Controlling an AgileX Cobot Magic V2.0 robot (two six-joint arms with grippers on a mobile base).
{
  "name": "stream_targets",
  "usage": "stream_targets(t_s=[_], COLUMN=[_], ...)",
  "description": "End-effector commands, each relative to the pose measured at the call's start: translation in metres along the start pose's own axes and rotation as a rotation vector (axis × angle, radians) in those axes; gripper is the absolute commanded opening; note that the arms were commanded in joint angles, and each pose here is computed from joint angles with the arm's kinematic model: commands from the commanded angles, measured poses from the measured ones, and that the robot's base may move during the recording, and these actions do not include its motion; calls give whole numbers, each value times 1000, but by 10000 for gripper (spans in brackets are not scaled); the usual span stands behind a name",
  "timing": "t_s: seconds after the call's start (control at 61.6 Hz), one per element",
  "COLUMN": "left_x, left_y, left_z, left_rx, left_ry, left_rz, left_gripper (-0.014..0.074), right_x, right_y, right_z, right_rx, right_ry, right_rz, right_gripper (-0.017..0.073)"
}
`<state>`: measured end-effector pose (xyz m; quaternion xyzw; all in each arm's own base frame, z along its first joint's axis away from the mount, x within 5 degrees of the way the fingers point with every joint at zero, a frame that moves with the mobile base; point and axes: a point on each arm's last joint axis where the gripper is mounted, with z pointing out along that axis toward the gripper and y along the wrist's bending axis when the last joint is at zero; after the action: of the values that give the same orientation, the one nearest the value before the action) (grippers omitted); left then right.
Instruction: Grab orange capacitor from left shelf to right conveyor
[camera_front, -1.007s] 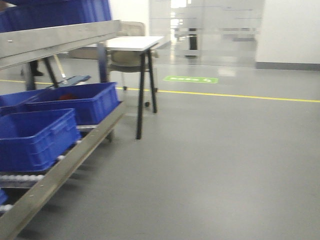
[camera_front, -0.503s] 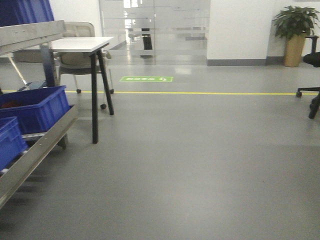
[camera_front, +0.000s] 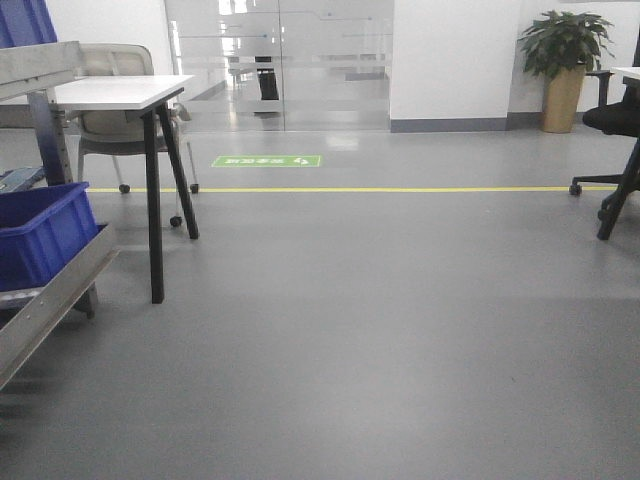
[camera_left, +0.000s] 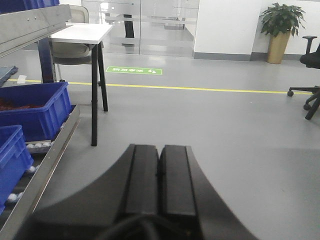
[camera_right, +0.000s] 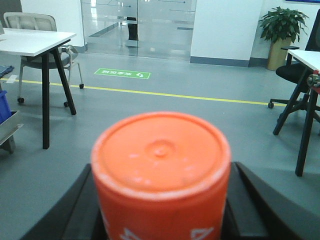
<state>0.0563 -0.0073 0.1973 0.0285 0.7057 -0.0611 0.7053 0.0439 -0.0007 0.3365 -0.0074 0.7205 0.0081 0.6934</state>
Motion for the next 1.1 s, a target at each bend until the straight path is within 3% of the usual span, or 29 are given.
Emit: stream_targets(t_s=[0.0, 1.088], left_x=[-10, -10], left_y=[0, 0], left_z=[-2, -2], left_rx=[5, 0], left_ry=[-105, -105], left_rz=[-4, -3], left_gripper=[-127, -127], right_x=[-17, -17], right_y=[0, 0], right_z=[-2, -2], right_rx=[-2, -2], right_ry=[-107, -107], right_rz=[-11, -11], right_gripper=[120, 120])
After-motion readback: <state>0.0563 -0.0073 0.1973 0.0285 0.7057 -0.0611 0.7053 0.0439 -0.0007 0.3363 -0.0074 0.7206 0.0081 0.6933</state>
